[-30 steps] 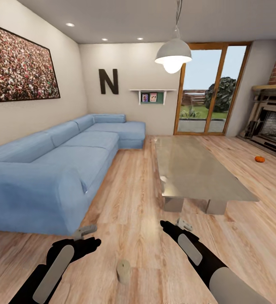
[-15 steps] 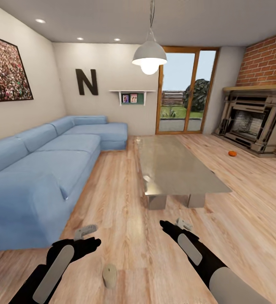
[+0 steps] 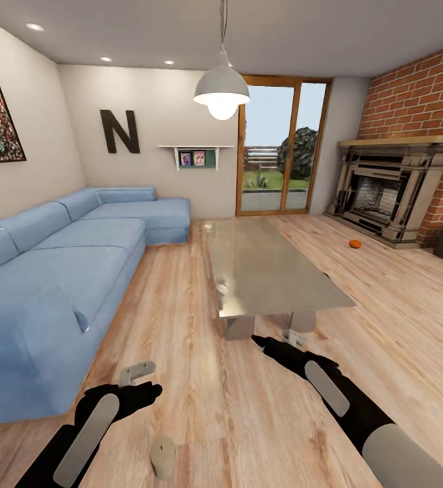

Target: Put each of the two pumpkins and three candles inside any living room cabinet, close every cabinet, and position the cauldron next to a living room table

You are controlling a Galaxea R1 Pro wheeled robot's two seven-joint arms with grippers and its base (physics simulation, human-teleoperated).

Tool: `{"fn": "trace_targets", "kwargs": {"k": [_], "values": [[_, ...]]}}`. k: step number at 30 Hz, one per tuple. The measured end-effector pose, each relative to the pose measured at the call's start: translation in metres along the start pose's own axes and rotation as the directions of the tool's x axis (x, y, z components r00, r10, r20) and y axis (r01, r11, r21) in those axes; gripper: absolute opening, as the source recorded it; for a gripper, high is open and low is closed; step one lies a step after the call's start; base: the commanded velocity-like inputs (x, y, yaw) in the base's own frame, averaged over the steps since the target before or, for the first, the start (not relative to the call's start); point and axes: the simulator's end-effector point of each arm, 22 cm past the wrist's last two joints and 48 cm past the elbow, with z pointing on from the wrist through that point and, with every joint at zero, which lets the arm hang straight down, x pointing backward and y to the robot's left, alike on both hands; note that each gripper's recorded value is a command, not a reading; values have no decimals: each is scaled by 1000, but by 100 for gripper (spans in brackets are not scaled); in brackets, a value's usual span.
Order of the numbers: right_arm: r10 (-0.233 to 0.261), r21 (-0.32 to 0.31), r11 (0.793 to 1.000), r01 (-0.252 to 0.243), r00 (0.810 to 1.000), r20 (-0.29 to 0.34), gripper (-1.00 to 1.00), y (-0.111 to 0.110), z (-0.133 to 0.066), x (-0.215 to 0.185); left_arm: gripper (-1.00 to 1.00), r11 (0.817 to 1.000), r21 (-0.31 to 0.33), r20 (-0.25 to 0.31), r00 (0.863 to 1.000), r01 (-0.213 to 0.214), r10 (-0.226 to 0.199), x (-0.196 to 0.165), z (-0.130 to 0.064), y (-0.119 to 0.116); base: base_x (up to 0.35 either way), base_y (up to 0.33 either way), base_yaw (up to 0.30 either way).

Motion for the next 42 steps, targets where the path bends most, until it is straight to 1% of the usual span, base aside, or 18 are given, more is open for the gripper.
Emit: {"fn": "trace_targets", "kwargs": {"k": [5, 12, 24, 29, 40, 42], "values": [[-5, -17, 1000, 5, 1000, 4, 100, 2, -2, -3, 100, 1000, -21, -32, 999, 3, -4, 11, 8, 8, 73, 0, -2], [-13, -15, 1000, 13, 1000, 2, 100, 1, -2, -2, 100, 999, -49, -68, 998, 8, -11, 19, 19, 18, 215, 0, 0], [-15, -6, 1000, 15, 1000, -3, 100, -2, -1, 0, 100, 999, -53, -74, 997, 8, -12, 20, 21, 20, 128, 8, 0], [-14, -4, 1000, 14, 1000, -3, 100, -3, -1, 0, 100, 998, -65, -86, 996, 10, -15, 22, 25, 24, 188, 51, 0], [-13, -5, 1000, 13, 1000, -4, 100, -4, -1, 1, 100, 997, -73, -91, 996, 11, -18, 22, 27, 27, 17, 4, 0], [-13, -5, 1000, 13, 1000, -4, 100, -6, 0, 4, 100, 997, -73, -92, 996, 12, -19, 25, 31, 28, 0, 0, 0]]}}
